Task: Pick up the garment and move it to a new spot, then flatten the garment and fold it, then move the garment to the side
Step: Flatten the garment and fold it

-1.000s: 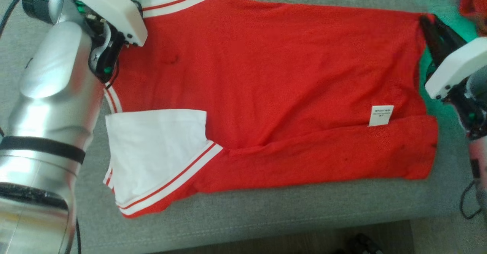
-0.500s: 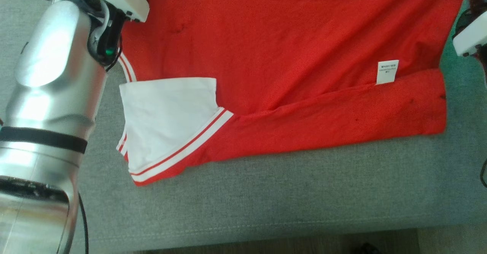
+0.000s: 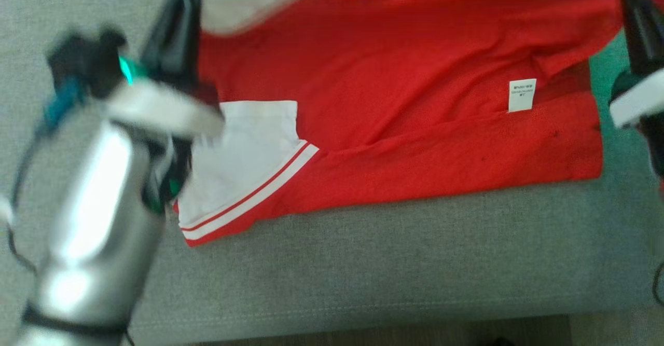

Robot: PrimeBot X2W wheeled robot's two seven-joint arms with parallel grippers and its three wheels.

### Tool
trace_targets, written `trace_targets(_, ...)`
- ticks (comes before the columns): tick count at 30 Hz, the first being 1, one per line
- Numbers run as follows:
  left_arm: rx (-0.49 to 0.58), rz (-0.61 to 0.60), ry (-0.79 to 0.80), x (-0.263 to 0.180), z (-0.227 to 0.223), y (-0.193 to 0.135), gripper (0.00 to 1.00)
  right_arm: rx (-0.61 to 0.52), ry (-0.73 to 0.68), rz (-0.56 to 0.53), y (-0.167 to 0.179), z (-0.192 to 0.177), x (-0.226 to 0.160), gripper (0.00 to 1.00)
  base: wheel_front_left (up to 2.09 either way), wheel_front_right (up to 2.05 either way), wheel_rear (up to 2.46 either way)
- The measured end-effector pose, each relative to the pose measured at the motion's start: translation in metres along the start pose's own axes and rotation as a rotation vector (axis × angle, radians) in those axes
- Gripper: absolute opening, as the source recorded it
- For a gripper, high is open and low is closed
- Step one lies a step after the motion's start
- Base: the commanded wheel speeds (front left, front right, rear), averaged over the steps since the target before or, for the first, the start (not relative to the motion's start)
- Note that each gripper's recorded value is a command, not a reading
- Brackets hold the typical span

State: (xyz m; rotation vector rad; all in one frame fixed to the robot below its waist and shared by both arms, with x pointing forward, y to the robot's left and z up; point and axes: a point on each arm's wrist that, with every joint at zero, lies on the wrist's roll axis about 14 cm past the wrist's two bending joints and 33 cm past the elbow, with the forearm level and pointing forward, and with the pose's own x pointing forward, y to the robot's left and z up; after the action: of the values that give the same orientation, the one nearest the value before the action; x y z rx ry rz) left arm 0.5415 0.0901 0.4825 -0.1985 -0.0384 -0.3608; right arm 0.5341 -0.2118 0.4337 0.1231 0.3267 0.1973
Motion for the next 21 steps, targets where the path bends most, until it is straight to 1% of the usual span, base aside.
trace_targets(5,-0.047,0.015,0.057,-0.049,-0.015,-0.018,0.0,0.012,0.028,-0.015,-0.003,-0.02,-0.013,0.0,0.0,0.0,0.0)
trace_targets(8,-0.077,0.059,0.111,-0.071,-0.025,-0.018,0.0,-0.019,0.036,-0.02,-0.003,-0.026,-0.018,0.0,0.0,0.0,0.0)
trace_targets(10,-0.112,0.097,0.161,-0.089,-0.036,-0.016,0.0,-0.067,0.017,-0.016,0.0,-0.027,-0.023,0.0,0.0,0.0,0.0)
trace_targets(14,-0.139,0.131,0.197,-0.101,-0.044,-0.014,0.0,-0.12,0.002,-0.016,0.005,-0.03,-0.031,0.0,0.0,0.0,0.0)
trace_targets(17,-0.176,0.148,0.239,-0.109,-0.055,-0.015,0.0,-0.164,0.026,-0.028,0.007,-0.044,-0.042,0.0,0.0,0.0,0.0)
trace_targets(18,-0.187,0.156,0.259,-0.112,-0.061,-0.014,0.01,-0.174,0.044,-0.036,0.008,-0.052,-0.046,0.06,0.0,0.0,0.0)
trace_targets(19,-0.194,0.164,0.281,-0.114,-0.067,-0.014,0.44,-0.175,0.061,-0.041,0.009,-0.06,-0.049,0.25,0.0,0.0,0.0)
trace_targets(20,-0.205,0.173,0.317,-0.119,-0.078,-0.014,1.0,-0.176,0.096,-0.053,0.012,-0.075,-0.056,1.0,0.0,0.0,0.0)
trace_targets(21,-0.205,0.173,0.327,-0.12,-0.081,-0.014,1.0,-0.163,0.103,-0.058,0.015,-0.079,-0.059,1.0,0.0,0.0,0.0)
